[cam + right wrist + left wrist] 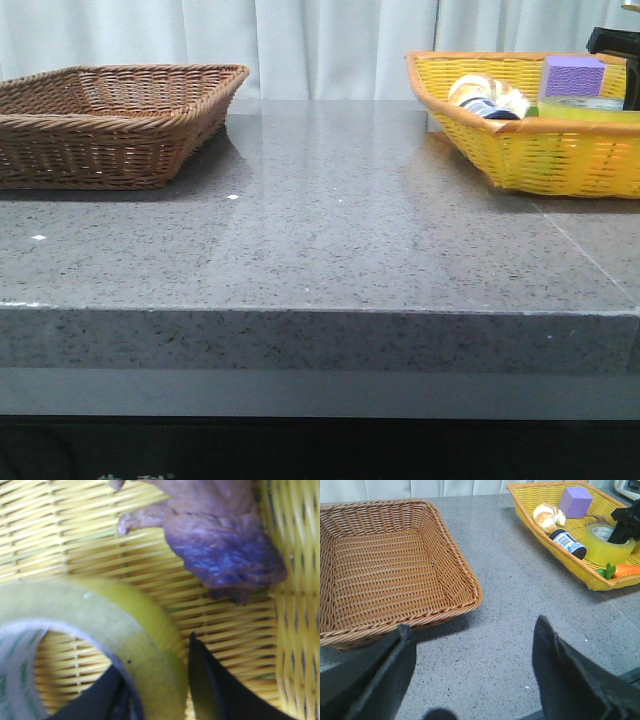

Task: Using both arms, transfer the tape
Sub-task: 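Close the right gripper inside the tape roll and lift it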

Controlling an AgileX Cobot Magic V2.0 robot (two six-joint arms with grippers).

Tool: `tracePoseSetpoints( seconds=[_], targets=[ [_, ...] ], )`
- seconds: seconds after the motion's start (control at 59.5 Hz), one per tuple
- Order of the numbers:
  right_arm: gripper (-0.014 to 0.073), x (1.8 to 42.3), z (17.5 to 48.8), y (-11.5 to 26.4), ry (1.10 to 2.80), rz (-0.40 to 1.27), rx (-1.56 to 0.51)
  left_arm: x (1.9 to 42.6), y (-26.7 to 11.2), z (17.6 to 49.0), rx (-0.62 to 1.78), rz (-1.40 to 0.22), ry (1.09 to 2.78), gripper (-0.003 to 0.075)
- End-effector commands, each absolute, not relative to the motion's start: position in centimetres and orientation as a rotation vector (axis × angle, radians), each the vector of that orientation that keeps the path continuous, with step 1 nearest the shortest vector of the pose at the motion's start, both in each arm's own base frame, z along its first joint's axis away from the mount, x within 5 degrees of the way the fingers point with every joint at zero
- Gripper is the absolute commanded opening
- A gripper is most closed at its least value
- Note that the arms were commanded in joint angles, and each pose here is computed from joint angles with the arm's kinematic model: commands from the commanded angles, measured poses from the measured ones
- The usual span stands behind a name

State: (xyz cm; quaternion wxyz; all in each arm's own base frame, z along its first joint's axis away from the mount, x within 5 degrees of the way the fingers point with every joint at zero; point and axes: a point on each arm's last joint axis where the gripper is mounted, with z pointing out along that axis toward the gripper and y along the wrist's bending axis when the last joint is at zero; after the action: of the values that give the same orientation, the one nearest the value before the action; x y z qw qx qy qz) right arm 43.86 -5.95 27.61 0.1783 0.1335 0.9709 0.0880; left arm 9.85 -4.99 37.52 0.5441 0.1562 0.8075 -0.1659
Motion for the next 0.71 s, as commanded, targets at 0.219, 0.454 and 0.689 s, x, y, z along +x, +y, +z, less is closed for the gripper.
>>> tracePoseSetpoints(
  seconds=[0.219,0.454,0.689],
  targets=[
    [0.0162,41.6,34.3,-5.5,2.587,0.260,0.341,10.0,-5.2,39.0,0.351,-0.428,1.834,0.0490],
    [0.0162,38.0,40.2,-3.1,2.471,0.235,0.166,10.0,-5.2,39.0,0.351,-0.428,1.834,0.0490],
    [0.0162,35.3,43.5,3.3,2.388,0.269,-0.144,10.0,-5.2,39.0,0.351,-0.428,1.834,0.0490]
  ],
)
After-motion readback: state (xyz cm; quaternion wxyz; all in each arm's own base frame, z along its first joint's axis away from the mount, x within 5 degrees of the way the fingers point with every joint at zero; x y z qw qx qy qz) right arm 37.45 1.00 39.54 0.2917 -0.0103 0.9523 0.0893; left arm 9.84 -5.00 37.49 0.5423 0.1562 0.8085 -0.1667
